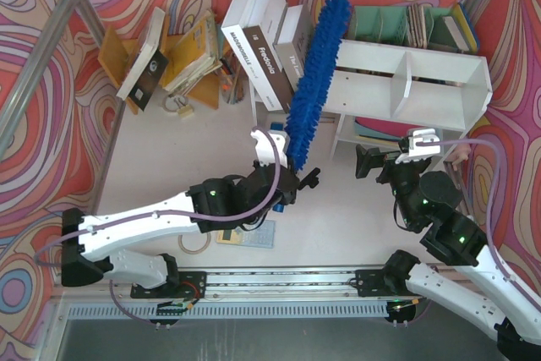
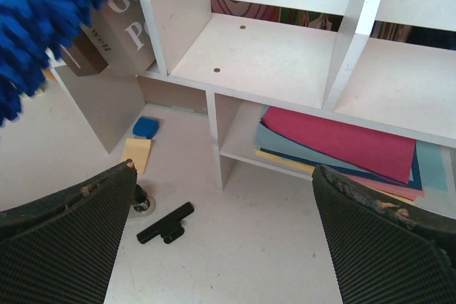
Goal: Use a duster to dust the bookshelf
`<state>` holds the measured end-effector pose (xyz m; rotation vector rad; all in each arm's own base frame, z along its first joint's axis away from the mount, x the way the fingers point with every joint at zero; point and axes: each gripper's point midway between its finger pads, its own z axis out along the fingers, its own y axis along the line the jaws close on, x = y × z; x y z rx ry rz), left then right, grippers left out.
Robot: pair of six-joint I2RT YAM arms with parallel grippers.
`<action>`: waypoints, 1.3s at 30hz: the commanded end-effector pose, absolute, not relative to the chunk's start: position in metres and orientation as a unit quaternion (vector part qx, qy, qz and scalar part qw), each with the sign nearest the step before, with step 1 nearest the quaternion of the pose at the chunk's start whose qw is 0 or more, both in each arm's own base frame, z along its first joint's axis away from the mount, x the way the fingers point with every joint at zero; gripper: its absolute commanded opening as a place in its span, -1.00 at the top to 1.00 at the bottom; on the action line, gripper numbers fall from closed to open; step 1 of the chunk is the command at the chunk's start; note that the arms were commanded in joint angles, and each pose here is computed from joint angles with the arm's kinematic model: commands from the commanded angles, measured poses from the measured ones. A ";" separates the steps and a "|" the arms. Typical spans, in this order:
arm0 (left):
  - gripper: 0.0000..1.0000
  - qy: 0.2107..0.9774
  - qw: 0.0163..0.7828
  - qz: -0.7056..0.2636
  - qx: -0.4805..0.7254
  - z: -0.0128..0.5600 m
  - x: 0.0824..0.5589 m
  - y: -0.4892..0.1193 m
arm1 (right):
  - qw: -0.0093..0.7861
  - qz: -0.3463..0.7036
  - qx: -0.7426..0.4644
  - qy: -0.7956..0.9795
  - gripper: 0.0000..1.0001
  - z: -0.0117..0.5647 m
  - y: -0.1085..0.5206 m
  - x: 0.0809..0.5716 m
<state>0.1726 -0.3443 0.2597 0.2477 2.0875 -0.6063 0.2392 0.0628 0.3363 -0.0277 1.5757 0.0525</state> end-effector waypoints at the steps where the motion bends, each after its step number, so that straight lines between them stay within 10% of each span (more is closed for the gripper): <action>1: 1.00 0.809 0.530 -0.249 0.059 0.312 0.194 -0.320 | 0.707 0.021 -0.005 0.707 -0.97 0.337 0.060 0.239; 16: 1.00 0.858 0.441 -0.251 0.079 0.237 0.179 -0.352 | 0.706 0.018 -0.003 0.708 -0.97 0.336 0.059 0.239; 39: 1.00 0.815 0.534 -0.217 0.061 0.298 0.209 -0.312 | 0.704 0.021 -0.004 0.710 -0.97 0.335 0.059 0.238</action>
